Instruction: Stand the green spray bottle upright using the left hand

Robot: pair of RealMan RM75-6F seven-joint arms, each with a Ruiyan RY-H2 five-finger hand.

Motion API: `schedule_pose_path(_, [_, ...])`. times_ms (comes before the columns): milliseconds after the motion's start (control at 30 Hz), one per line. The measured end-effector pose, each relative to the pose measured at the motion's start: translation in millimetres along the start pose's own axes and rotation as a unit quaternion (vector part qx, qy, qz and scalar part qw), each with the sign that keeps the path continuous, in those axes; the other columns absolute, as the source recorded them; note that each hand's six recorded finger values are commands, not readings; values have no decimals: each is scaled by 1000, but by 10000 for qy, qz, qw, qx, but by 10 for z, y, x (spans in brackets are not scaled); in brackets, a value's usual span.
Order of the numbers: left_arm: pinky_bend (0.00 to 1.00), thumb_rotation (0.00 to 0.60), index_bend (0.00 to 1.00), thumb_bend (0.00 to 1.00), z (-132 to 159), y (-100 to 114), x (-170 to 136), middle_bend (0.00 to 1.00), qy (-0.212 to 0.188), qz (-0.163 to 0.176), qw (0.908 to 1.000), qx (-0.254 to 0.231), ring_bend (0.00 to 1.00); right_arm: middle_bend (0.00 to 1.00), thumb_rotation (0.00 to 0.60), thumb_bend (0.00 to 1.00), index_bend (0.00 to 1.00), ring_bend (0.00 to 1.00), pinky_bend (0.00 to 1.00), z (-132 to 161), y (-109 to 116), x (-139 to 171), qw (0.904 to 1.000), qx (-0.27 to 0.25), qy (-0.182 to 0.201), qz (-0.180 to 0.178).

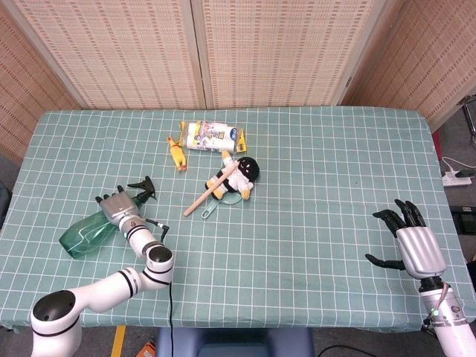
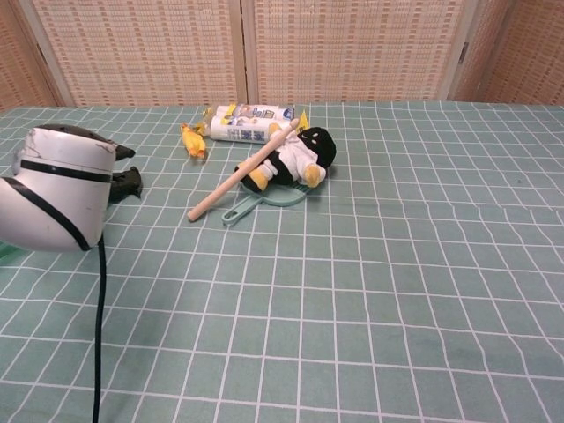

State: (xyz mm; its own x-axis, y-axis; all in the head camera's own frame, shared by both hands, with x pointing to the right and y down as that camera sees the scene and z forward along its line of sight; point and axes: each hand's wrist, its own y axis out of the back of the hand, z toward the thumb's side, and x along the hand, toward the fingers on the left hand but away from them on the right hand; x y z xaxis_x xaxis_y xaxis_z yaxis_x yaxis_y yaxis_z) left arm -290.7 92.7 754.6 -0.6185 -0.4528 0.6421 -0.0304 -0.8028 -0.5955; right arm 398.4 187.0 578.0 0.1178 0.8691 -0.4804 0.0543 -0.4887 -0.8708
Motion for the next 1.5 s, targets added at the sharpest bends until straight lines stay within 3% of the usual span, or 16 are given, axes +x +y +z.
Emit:
schedule_pose_path(167, [78, 600, 81, 273, -12, -27, 29, 272, 21, 0, 10000, -14, 161, 221, 600, 0, 254, 0, 0, -1, 0, -2, 10000, -13, 2, 9])
schedule_pose_path(633, [182, 600, 200, 338, -84, 62, 96, 544, 82, 421, 9989, -198, 318, 221, 600, 0, 250, 0, 0, 1, 6, 1, 10000, -94, 31, 15])
schedule_pose_path(800, [205, 600, 233, 351, -129, 237, 112, 602, 75, 734, 9967, -335, 366, 221, 600, 0, 246, 0, 0, -6, 6, 2, 9999, -104, 29, 25])
schedule_pose_path(933, [235, 600, 273, 378, -141, 528, 78, 654, -113, 1118, 9921, -558, 415, 221, 600, 0, 246, 0, 0, -9, 5, 2, 9999, -99, 26, 26])
schedule_pose_path(1133, [293, 600, 418, 416, -307, 1073, -45, 747, -584, 1792, 9753, -1153, 485, 221, 600, 0, 245, 0, 0, -11, 7, 5, 10000, -97, 13, 21])
schedule_pose_path(1267, [308, 600, 469, 422, -736, 1382, -72, 770, -830, 2105, 9571, -1812, 506, 221, 600, 0, 244, 0, 0, -1, 8, 9, 10000, -80, 18, 0])
schedule_pose_path(1367, [315, 600, 490, 424, -1113, 1509, -19, 776, -883, 2264, 9429, -2276, 515, 221, 600, 0, 244, 0, 0, 9, 8, 9, 10000, -61, 17, -30])
schedule_pose_path(1500, [314, 600, 492, 424, -1437, 1501, 98, 777, -958, 2288, 9258, -2851, 515, 221, 600, 0, 243, 0, 0, 16, 7, 8, 10000, -46, 14, -75])
